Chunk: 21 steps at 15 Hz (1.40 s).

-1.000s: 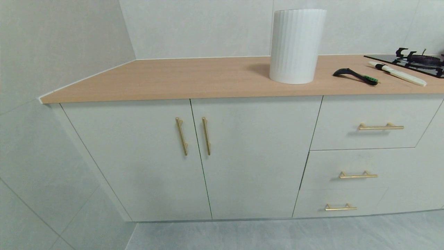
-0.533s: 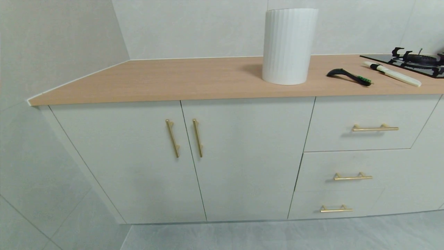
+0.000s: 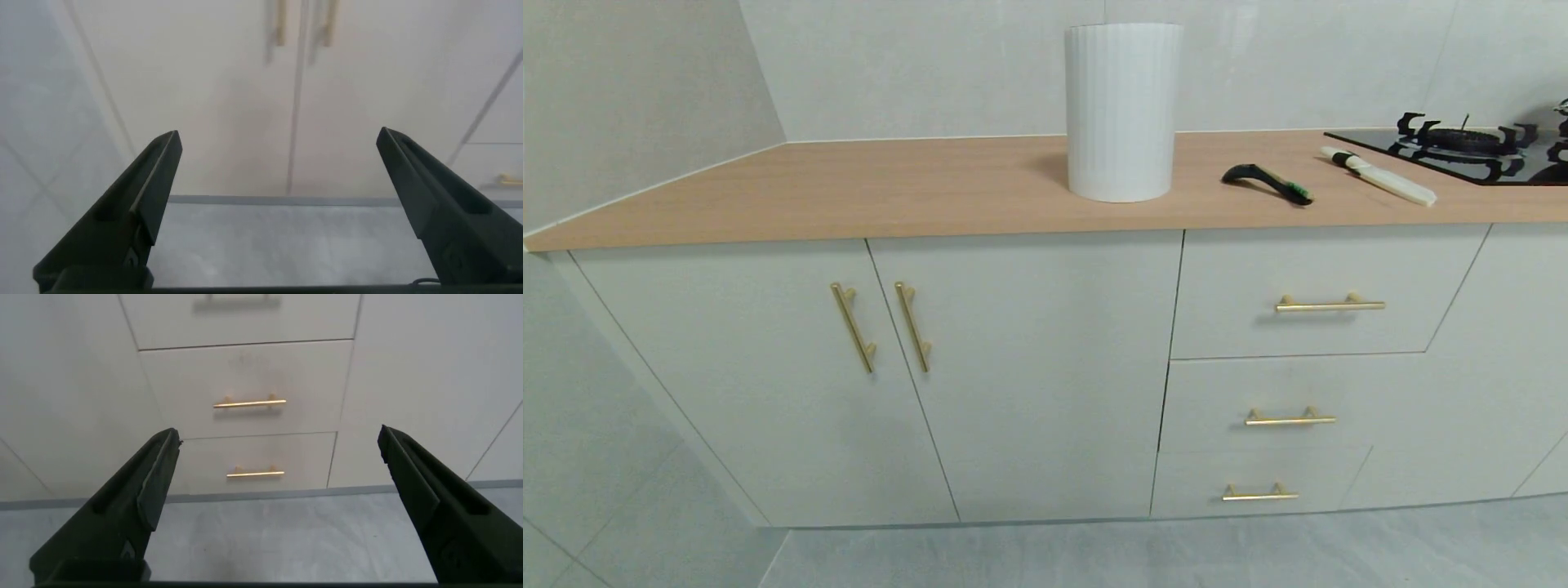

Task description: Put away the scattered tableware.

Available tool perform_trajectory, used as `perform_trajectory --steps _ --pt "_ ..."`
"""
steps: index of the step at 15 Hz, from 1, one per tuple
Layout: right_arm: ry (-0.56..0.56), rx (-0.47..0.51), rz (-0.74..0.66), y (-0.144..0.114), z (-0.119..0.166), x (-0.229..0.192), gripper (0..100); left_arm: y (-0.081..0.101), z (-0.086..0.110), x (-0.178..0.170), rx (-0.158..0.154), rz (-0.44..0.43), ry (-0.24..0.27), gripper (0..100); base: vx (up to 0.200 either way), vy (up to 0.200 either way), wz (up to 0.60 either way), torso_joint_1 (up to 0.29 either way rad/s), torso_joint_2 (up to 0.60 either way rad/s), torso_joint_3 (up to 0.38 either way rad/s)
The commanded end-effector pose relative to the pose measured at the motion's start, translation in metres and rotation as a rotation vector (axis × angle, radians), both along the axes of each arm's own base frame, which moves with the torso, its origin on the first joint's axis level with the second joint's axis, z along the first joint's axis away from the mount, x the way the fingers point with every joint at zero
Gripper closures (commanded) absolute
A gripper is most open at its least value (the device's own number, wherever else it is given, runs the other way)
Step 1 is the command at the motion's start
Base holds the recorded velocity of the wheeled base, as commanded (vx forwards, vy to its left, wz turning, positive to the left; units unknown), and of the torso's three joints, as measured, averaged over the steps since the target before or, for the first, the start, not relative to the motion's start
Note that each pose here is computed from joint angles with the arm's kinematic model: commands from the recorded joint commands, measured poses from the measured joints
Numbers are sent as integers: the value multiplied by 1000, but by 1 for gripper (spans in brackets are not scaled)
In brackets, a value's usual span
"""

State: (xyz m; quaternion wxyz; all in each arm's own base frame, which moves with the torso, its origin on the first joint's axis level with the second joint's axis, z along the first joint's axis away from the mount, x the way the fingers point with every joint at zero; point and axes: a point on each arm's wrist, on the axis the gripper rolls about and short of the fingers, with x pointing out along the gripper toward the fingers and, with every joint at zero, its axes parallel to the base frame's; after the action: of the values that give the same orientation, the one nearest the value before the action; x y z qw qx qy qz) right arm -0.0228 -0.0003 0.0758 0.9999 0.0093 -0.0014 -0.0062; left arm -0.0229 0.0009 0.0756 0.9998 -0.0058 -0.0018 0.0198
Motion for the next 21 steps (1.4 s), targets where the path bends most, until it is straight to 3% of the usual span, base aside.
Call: perform_trajectory --steps 1,13,14,15,17,18,21 --pt "1 0 0 0 0 0 0 0 0 0 -1 2 2 0 0 0 0 0 0 0" --pt "-3 -8 0 0 1 0 0 0 0 0 -1 2 2 0 50 0 0 -1 0 2" --pt "-68 23 1 0 27 -4 0 0 0 0 -1 2 2 0 0 0 0 0 0 0" --pt "-85 154 5 0 59 -4 0 0 0 0 -1 2 2 0 0 0 0 0 0 0" --pt "6 173 28 0 74 12 0 0 0 0 -1 2 2 0 0 0 0 0 0 0" --pt "174 119 89 2 83 40 0 0 0 0 -1 0 2 0 0 0 0 0 0 0" --pt "420 85 126 4 101 106 0 0 0 0 -1 0 2 0 0 0 0 0 0 0"
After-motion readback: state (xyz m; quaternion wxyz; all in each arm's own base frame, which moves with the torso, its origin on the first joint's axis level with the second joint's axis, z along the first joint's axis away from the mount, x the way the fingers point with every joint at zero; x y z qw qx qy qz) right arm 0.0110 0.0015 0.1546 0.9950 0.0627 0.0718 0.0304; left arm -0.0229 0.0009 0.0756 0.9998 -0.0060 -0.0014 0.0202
